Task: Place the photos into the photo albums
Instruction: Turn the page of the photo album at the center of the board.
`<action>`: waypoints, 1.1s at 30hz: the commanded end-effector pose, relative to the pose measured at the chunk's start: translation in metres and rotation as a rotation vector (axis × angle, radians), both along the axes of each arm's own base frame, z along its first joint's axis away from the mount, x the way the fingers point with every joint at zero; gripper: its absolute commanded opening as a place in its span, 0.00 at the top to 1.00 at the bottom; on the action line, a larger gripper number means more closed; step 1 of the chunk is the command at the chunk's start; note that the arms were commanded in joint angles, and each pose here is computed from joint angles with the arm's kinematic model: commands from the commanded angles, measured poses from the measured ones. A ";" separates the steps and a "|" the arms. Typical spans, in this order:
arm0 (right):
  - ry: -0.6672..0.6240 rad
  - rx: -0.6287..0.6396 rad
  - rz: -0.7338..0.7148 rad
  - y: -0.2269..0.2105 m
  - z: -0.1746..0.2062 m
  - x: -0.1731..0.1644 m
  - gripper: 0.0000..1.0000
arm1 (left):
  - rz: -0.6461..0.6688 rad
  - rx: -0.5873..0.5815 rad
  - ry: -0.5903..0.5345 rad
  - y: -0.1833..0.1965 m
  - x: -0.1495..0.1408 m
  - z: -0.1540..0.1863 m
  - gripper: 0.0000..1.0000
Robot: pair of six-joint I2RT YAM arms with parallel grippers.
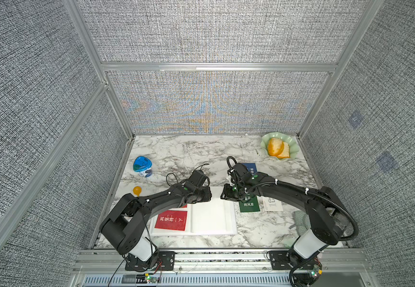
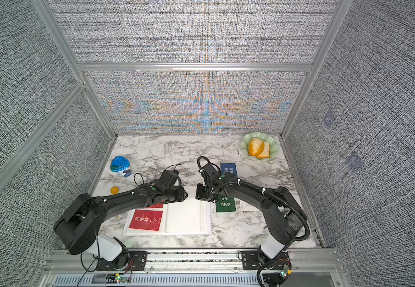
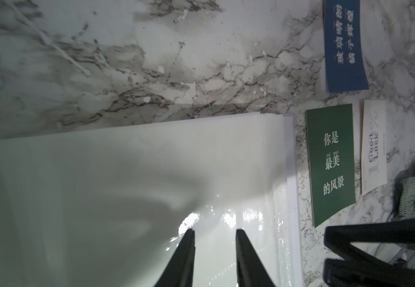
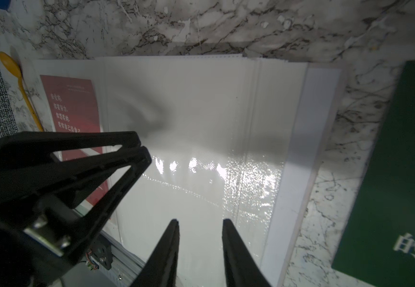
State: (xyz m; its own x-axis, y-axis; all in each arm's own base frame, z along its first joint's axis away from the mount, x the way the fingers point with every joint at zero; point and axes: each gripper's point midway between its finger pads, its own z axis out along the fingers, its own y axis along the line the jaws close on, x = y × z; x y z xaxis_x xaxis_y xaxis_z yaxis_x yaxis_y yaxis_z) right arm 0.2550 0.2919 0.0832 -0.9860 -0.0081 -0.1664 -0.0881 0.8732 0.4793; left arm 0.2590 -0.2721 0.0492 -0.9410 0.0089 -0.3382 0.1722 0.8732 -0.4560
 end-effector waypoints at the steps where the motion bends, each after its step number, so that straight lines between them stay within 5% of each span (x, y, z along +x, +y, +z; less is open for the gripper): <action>1: -0.007 0.006 -0.015 0.002 0.001 0.003 0.67 | -0.021 0.051 0.027 0.002 -0.003 -0.011 0.70; 10: 0.015 0.016 0.020 0.015 -0.006 0.001 0.67 | 0.030 0.254 0.053 0.041 -0.010 -0.027 0.72; 33: 0.087 0.081 0.058 0.049 -0.038 -0.004 0.67 | 0.026 0.209 0.033 0.038 -0.011 -0.017 0.73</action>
